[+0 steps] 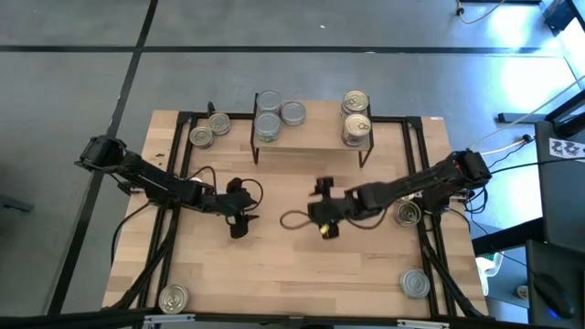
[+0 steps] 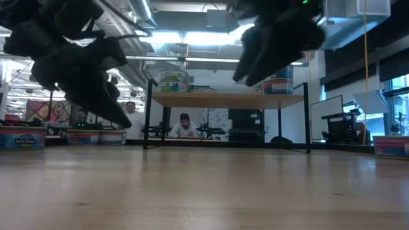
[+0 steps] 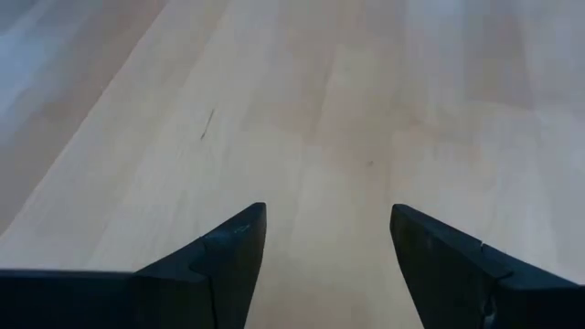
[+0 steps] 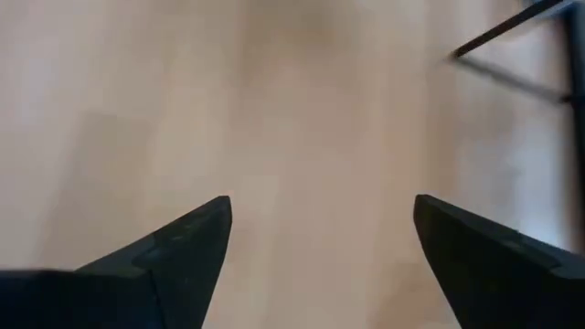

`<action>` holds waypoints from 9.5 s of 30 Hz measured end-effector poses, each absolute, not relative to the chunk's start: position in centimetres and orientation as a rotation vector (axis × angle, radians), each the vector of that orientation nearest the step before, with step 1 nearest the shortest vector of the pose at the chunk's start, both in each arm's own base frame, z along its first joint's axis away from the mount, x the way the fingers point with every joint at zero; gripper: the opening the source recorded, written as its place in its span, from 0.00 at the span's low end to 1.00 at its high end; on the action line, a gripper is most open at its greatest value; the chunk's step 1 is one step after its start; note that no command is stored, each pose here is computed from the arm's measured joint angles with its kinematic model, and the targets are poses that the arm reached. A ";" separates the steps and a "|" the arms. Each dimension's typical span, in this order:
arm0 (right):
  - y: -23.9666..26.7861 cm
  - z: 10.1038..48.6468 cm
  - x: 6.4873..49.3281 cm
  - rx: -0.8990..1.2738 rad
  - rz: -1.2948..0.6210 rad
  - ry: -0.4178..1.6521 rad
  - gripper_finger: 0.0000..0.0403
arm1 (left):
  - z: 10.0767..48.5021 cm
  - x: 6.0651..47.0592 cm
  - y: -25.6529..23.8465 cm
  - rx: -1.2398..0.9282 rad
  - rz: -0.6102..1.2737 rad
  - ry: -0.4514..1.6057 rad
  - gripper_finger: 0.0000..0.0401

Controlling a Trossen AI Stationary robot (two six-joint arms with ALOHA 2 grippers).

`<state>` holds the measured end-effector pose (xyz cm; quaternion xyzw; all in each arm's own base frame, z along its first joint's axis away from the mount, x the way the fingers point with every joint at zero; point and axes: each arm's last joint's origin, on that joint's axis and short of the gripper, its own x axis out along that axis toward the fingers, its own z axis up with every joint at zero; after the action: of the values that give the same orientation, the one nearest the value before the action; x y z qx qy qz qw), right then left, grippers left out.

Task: Stack canned seafood by type on shelf
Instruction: Stack the green white tuna can on top of the other green white tuna can on the shelf

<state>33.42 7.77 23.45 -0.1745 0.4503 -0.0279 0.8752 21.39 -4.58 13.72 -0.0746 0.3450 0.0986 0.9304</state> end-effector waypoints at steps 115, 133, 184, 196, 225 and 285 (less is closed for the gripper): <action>13.1 19.8 32.9 -0.002 -0.218 0.528 0.39 | 16.6 29.2 -8.4 -0.022 -0.053 0.418 0.58; 12.8 20.2 33.2 0.079 -0.145 0.524 0.49 | 16.7 34.0 -7.4 0.095 -0.053 0.746 0.58; 14.7 12.8 33.1 -0.632 -0.080 0.766 0.83 | 10.0 32.9 -0.6 -0.226 -0.171 0.624 0.58; 14.6 12.3 33.1 -0.799 -0.051 0.789 0.83 | 10.1 33.0 -0.1 -0.260 -0.150 0.610 0.58; 14.0 11.0 33.6 -0.902 -0.070 0.825 0.83 | 10.5 32.8 0.0 -0.197 -0.173 0.607 0.58; 9.3 9.7 35.1 -0.946 -0.167 0.949 0.71 | 9.3 33.0 2.5 -0.402 -0.046 0.619 0.58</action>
<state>35.05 9.30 9.74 -0.4380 0.4393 -0.0773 0.7805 32.99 2.47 9.29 -0.1963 0.3027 -0.0223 0.9324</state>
